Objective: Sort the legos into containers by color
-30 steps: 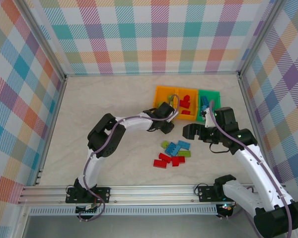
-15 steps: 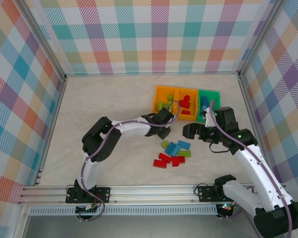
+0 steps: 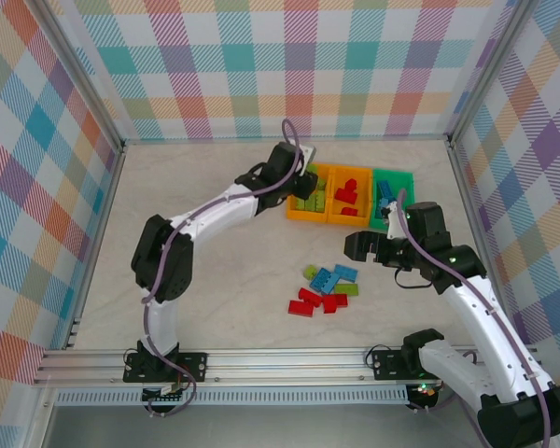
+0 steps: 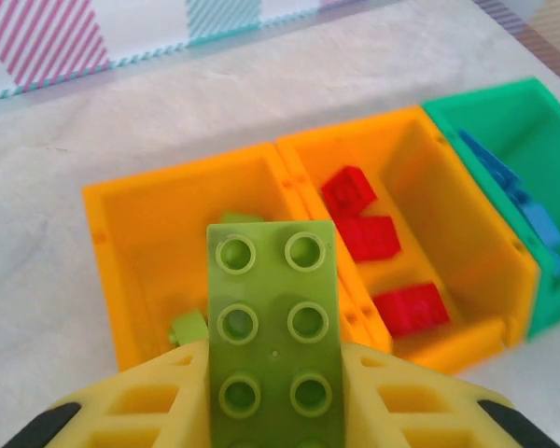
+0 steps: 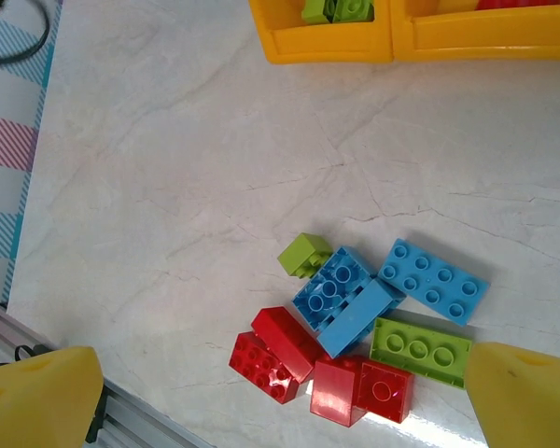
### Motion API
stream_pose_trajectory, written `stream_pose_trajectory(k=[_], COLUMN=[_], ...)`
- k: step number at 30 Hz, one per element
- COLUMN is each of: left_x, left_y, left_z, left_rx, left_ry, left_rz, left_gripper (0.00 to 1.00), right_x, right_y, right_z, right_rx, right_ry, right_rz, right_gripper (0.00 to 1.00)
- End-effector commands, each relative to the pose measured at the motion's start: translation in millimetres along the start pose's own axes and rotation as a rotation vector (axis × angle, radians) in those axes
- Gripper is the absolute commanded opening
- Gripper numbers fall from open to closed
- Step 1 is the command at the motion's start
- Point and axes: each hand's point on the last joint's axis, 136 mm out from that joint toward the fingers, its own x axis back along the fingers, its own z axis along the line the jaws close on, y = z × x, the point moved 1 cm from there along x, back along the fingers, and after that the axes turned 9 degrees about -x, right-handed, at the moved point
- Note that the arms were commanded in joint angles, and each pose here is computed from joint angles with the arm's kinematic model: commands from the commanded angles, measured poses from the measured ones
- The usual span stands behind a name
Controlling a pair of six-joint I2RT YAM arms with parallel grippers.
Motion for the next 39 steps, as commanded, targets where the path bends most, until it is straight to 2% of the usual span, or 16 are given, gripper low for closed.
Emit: stream_pose_trajectory(k=[1, 4, 7, 10, 13, 17, 23, 26, 30, 33, 36, 39], left_x=[-33.5, -48.5, -55.1, -51.6, -40.5, -10.6, 90.3, 143.2, 213.1, 256.0, 291.1, 310.5], left_y=[-4.6, 0.6, 13.3, 25.8, 34.7, 46.9, 71.9, 59.9, 32.4, 0.6, -26.6, -56.4], left_z=[12.6, 20.0, 25.5, 23.8, 20.2, 15.8, -10.0, -22.2, -36.5, -47.3, -55.3, -60.5], left_rx=[0.055, 0.06, 0.053, 0.052, 0.059, 0.08, 0.088, -0.001, -0.223, -0.458, -0.608, -0.735], left_ry=[0.011, 0.031, 0.053, 0.041, 0.019, -0.013, -0.167, -0.197, -0.213, -0.229, -0.275, -0.327], left_rz=[0.035, 0.057, 0.042, 0.019, 0.0, -0.053, -0.264, -0.315, -0.33, -0.304, -0.298, -0.269], left_gripper=[0.33, 0.33, 0.38, 0.42, 0.51, 0.52, 0.54, 0.56, 0.64, 0.75, 0.92, 1.0], right_x=[1.5, 3.3, 5.7, 4.9, 2.8, -1.1, -13.3, -25.5, -40.4, -53.0, -63.5, -68.8], right_y=[-2.0, -3.1, -4.0, -5.3, -5.7, -4.7, -10.5, -20.7, -31.8, -41.3, -42.4, -42.9], right_z=[0.7, -0.9, -1.6, -2.1, -2.6, -3.8, -10.7, -15.5, -21.1, -36.7, -66.6, -95.2], right_rx=[-0.01, -0.01, -0.011, -0.019, -0.025, -0.031, -0.061, -0.06, -0.045, -0.032, 0.016, 0.039], right_ry=[0.01, 0.001, -0.002, 0.001, 0.004, 0.0, -0.033, -0.071, -0.167, -0.283, -0.431, -0.588], right_rz=[-0.008, -0.013, -0.019, -0.017, -0.012, -0.005, 0.065, 0.12, 0.178, 0.228, 0.245, 0.274], right_gripper=[1.0, 1.0, 1.0, 1.0, 1.0, 1.0, 1.0, 0.96, 0.9, 0.86, 0.84, 0.8])
